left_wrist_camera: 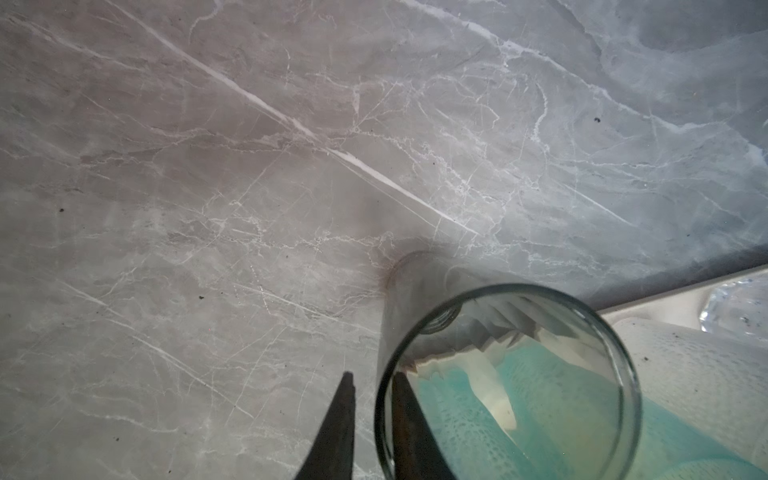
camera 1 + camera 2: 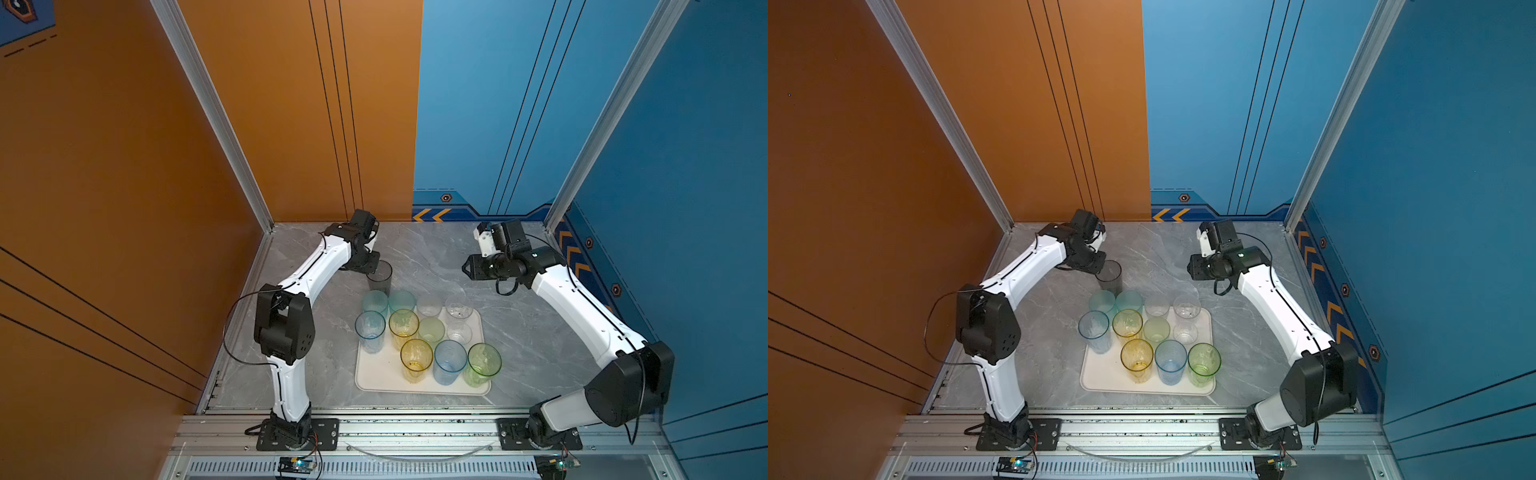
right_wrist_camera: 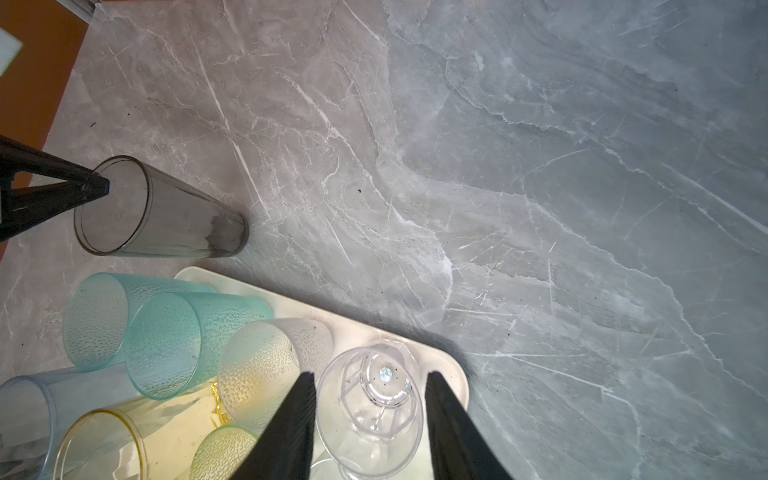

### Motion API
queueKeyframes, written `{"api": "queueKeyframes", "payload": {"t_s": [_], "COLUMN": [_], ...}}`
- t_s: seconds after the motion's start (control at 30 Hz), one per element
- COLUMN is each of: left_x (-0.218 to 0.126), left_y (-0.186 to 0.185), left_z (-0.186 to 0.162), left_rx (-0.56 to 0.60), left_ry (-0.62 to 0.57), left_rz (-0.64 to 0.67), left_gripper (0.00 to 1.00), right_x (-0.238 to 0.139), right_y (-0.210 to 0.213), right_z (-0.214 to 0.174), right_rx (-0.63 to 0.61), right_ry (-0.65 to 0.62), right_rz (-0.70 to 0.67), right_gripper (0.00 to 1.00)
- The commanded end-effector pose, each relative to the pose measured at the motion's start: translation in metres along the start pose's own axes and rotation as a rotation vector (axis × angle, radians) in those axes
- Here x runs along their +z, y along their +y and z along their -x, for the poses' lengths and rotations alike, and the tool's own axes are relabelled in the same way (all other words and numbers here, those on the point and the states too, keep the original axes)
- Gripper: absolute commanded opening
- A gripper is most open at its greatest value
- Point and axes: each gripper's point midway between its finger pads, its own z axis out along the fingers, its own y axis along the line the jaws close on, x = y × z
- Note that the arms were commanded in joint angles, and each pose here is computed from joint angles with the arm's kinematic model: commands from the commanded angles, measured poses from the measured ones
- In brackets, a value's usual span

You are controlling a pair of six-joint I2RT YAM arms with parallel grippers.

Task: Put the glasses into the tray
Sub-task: 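Close the left gripper on the grey glass rim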

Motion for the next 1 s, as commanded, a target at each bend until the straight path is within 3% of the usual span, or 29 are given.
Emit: {"api": "queueKeyframes", "payload": {"t_s": [0.0,0.4,0.77,0.97], "left_x": [0.000,0.007,0.009,0.004], "left_y": [-0.004,-0.005,-0.002,0.000], "left_z": [0.001,0.001,0.000,0.002], "left_rx": [0.025,0.033,0.038,0.036], "left_ry": [0.011,0.034,0.051,0.037], "left_rz": [0.004,0.007,0.029,0.041], "left_gripper": [0.18,0.14,0.02,0.01], "right_x": [-0.007,-0.005,-0.002,-0.002], "right_y": [0.001,-0.001,-0.002,-0.001], "right_z": [0.001,-0.002,-0.005,-0.006], "right_rx": [-0.006,-0.005,-0.003,-0.004], "right_ry": [-0.021,-0.015,-0.008,-0.008], "right_rz": [0.018,0.021,0.024,0.027], "right_gripper": [0.43,0.43,0.43,0.43]}}
